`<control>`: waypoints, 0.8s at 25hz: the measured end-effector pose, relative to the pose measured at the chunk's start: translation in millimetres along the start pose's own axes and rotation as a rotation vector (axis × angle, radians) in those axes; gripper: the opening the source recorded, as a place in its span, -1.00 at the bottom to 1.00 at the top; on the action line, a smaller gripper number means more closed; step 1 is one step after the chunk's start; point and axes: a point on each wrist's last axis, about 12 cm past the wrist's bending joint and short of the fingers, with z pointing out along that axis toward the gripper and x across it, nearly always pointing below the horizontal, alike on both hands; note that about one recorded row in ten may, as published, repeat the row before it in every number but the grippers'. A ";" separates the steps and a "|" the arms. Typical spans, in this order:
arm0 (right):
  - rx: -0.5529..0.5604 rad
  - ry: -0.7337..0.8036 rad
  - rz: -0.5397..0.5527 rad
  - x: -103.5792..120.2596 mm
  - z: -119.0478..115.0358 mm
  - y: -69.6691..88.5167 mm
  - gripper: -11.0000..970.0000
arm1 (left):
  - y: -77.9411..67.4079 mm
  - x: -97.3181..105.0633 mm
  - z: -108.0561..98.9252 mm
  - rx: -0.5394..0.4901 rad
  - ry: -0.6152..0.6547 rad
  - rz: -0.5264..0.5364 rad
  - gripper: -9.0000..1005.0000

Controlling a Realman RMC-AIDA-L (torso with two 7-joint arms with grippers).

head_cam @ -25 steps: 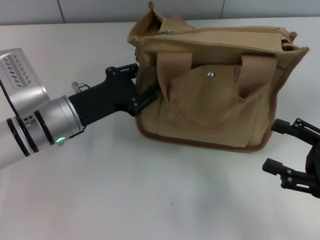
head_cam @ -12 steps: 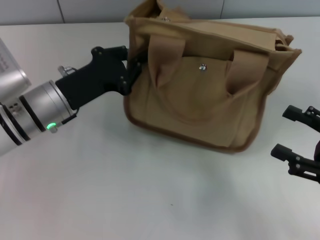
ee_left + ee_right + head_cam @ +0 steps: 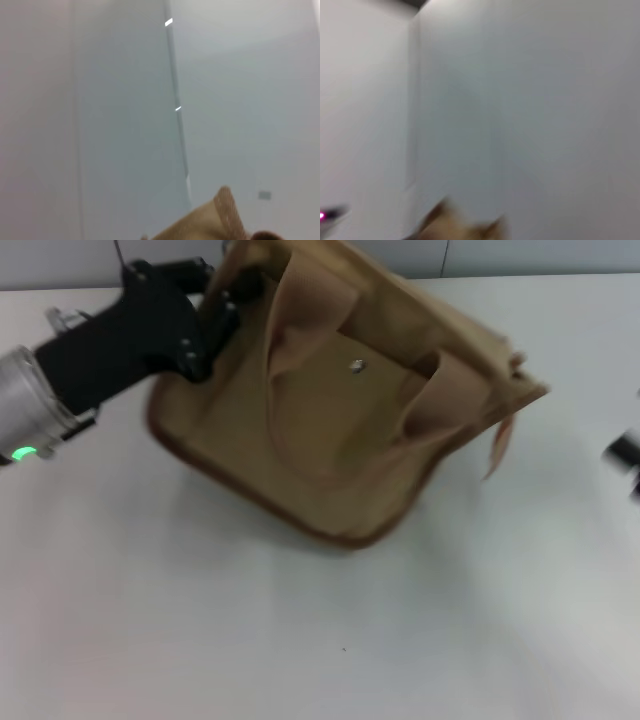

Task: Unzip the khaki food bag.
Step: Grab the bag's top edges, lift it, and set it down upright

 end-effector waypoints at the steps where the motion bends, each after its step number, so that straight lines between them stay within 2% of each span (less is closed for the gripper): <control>1: 0.061 -0.065 -0.011 0.2 -0.4 0.3 0.76 | -0.1 -5.7 -2.5 0.014 -0.010 0.022 -0.81; 2: 0.187 -0.184 -0.037 2.2 0.7 1.3 0.76 | -1.5 -16.8 -5.8 0.053 -0.028 0.068 -0.81; 3: 0.187 -0.184 -0.037 2.2 0.7 1.3 0.76 | -1.5 -16.8 -5.8 0.053 -0.028 0.068 -0.81; 4: 0.287 -0.278 -0.058 6.0 7.6 2.9 0.76 | -3.2 -23.0 -6.4 0.085 -0.038 0.091 -0.81; 6: 0.312 -0.309 -0.064 8.2 13.8 4.1 0.76 | -4.6 -25.8 -6.5 0.108 -0.042 0.102 -0.81; 7: 0.322 -0.344 -0.082 10.6 28.2 4.8 0.76 | -6.9 -27.0 -5.7 0.138 -0.042 0.108 -0.81; 8: 0.322 -0.344 -0.082 10.6 28.2 4.8 0.76 | -6.9 -27.0 -5.7 0.138 -0.042 0.108 -0.81; 10: 0.301 -0.359 -0.099 12.2 47.4 3.6 0.76 | -9.0 -26.1 -3.9 0.170 -0.028 0.113 -0.81; 11: 0.292 -0.362 -0.110 13.0 57.8 2.5 0.76 | -9.6 -25.5 -2.8 0.181 -0.021 0.115 -0.81; 12: 0.278 -0.360 -0.126 14.6 78.0 -0.1 0.76 | -11.4 -23.9 -1.8 0.199 -0.011 0.118 -0.81; 13: 0.278 -0.360 -0.126 14.6 78.0 -0.1 0.76 | -11.4 -23.9 -1.8 0.199 -0.011 0.118 -0.81; 17: 0.228 -0.338 -0.121 14.1 113.1 -9.3 0.76 | -16.8 -22.7 -2.1 0.239 -0.012 0.121 -0.81; 20: 0.207 -0.336 -0.107 11.5 123.6 -14.2 0.76 | -18.4 -23.0 -2.3 0.256 -0.011 0.130 -0.81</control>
